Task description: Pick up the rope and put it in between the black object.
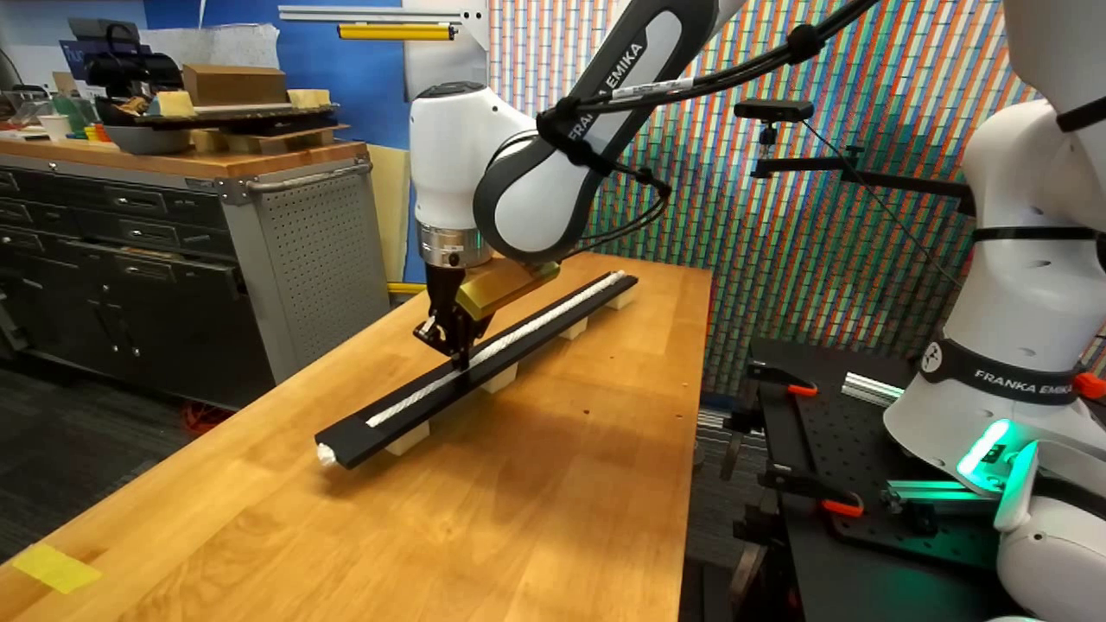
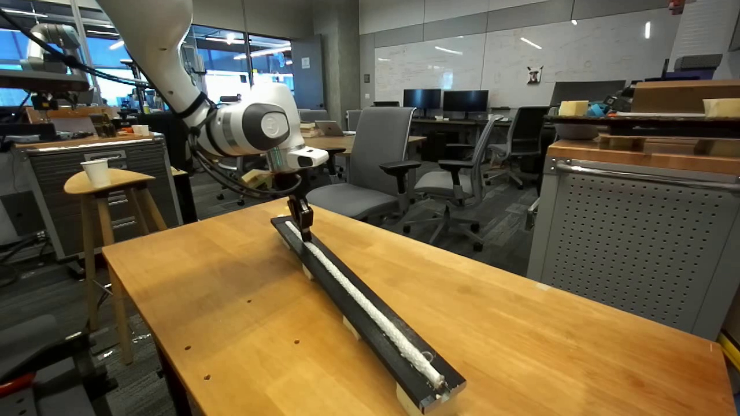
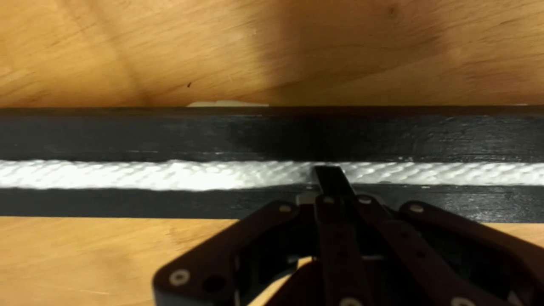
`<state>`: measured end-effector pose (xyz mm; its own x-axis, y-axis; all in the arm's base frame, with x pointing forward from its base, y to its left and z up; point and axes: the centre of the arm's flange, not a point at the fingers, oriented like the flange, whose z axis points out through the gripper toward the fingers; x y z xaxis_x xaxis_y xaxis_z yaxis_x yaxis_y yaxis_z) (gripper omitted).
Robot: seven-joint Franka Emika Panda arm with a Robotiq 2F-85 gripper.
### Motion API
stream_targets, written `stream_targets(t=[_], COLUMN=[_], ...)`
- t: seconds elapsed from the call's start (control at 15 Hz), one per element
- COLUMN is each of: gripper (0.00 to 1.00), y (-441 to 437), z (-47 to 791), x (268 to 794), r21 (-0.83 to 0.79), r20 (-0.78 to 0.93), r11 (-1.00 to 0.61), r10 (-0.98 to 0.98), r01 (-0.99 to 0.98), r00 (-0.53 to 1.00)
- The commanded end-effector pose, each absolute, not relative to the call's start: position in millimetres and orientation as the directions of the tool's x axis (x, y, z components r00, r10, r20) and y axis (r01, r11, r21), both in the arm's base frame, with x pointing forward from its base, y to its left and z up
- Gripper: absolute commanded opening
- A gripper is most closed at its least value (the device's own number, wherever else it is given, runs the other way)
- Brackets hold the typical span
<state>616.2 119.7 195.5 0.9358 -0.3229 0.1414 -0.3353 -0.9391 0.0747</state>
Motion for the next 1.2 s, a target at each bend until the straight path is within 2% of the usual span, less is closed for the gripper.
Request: stream_targets(t=[0.0, 1.13], gripper=[0.0, 0.0], y=[96.5, 57.4], z=[200.6, 202.6], x=[603.8, 593.8], r21=[0.081, 0.058], r20=[0.147, 0.168], r11=[-0.934, -0.911], r10=[-0.333, -0.394], r01=[-0.347, -0.408], r00=[0.931, 0.904])
